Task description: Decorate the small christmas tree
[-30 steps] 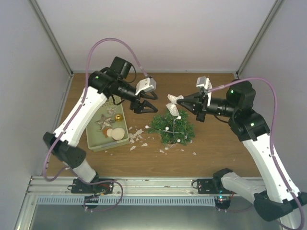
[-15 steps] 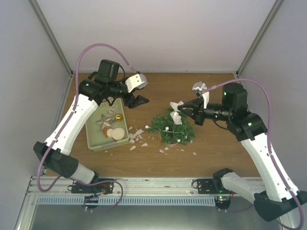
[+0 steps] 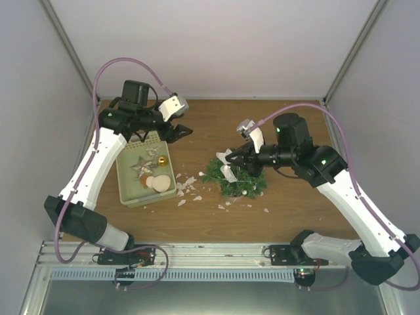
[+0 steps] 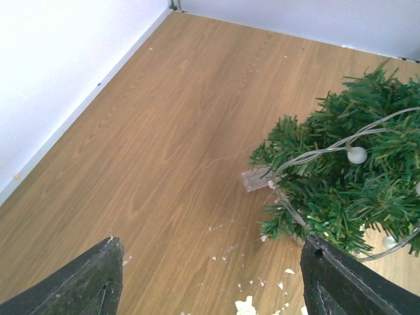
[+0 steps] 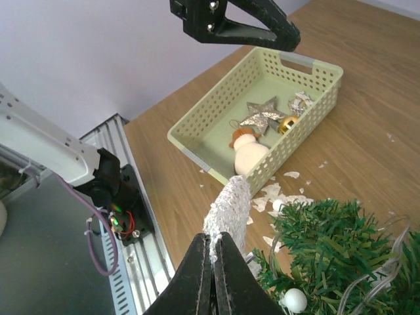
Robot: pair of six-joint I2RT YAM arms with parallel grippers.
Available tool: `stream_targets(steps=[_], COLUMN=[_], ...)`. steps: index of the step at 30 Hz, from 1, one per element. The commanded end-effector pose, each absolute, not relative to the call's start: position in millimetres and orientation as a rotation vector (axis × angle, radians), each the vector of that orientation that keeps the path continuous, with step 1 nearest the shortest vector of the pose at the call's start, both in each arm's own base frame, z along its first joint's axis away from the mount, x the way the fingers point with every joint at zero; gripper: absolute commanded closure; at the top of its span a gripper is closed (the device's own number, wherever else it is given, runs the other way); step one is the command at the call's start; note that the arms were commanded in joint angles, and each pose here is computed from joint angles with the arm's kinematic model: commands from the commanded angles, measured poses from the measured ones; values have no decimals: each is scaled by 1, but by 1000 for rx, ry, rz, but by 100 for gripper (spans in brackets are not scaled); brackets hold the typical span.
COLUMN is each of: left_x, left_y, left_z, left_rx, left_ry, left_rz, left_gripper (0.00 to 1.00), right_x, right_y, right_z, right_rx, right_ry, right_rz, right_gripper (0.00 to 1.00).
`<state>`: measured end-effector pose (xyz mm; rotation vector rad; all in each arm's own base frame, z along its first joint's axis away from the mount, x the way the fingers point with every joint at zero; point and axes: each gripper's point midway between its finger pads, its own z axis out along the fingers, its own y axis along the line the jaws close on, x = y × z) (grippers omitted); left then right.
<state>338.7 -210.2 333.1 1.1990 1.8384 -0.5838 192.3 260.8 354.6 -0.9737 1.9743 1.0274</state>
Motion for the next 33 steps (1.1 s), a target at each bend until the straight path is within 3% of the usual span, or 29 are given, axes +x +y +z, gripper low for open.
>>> stream_targets(steps=[1, 8, 33], left_x=[339, 336, 332], left_y=[-201, -190, -174], left_z=[345, 344, 342], left_rx=[1169, 1150, 1127], left_ry=[1795, 1797, 1806], left_rz=[-583, -587, -582], left_gripper=[26, 26, 26], right_x=[197, 198, 193], right_y=[258, 271, 262], right_z=[355, 321, 297], right_rx=[-922, -945, -981], right_ry=[2043, 2198, 2428], right_rz=[934, 825, 469], right_gripper=[100, 100, 99])
